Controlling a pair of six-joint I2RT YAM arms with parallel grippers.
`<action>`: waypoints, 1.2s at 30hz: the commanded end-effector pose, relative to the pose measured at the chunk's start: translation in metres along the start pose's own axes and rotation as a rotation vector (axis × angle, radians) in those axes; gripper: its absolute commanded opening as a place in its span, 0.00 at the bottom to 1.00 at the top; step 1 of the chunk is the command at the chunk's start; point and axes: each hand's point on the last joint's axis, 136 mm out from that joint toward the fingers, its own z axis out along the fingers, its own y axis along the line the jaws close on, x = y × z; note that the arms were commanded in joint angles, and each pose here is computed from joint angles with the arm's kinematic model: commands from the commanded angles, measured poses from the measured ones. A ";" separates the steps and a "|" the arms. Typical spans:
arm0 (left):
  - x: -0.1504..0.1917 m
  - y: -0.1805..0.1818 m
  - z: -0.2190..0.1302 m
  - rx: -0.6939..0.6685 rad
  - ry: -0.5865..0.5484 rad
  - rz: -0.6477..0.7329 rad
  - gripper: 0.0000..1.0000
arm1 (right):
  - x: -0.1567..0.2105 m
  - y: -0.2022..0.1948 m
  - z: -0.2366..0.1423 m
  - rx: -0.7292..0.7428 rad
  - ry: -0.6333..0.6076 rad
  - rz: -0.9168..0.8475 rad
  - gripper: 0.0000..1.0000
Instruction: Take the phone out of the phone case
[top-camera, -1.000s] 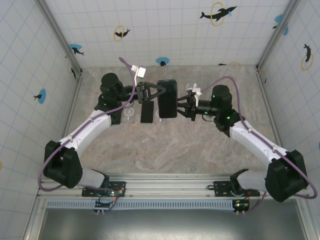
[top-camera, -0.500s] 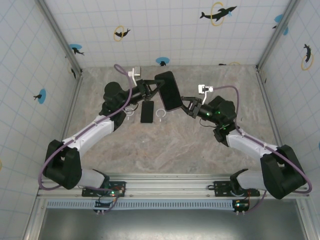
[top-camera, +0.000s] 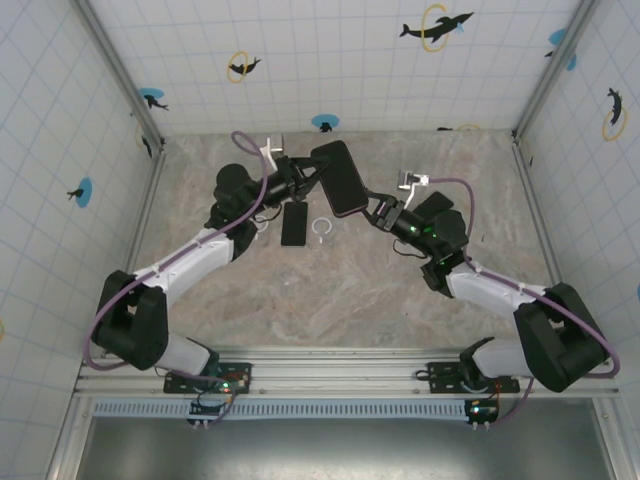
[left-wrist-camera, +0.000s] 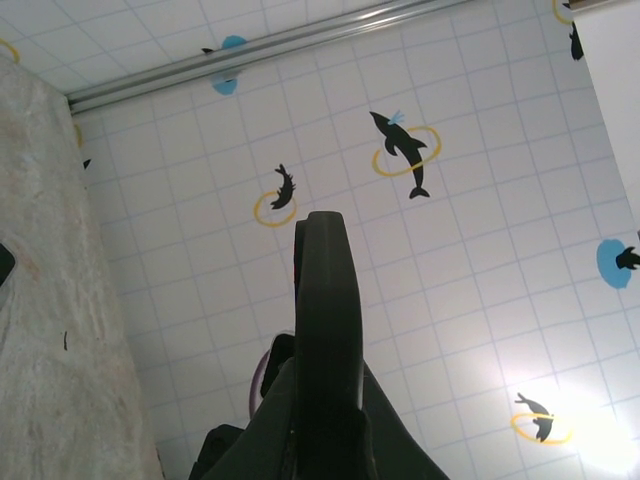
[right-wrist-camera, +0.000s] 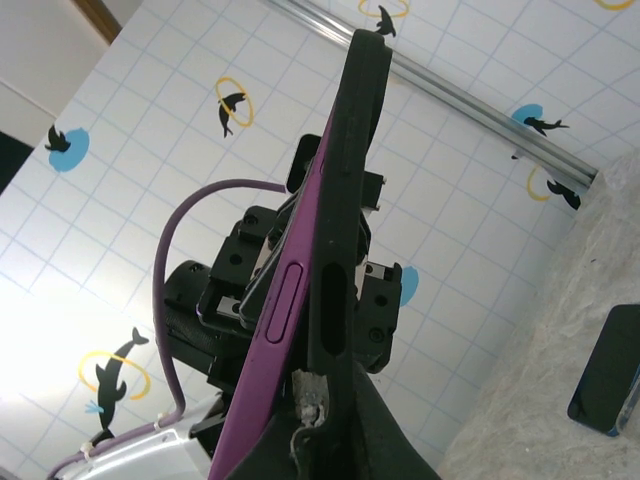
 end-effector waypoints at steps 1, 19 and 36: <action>-0.010 0.020 0.001 -0.042 -0.059 -0.046 0.17 | -0.005 0.032 -0.004 -0.120 -0.052 -0.021 0.06; 0.006 0.058 -0.023 -0.238 -0.177 -0.192 0.55 | -0.038 -0.014 -0.008 0.067 -0.276 0.074 0.04; 0.052 0.038 -0.006 -0.153 -0.216 -0.361 0.56 | -0.050 -0.029 0.017 0.102 -0.331 0.050 0.04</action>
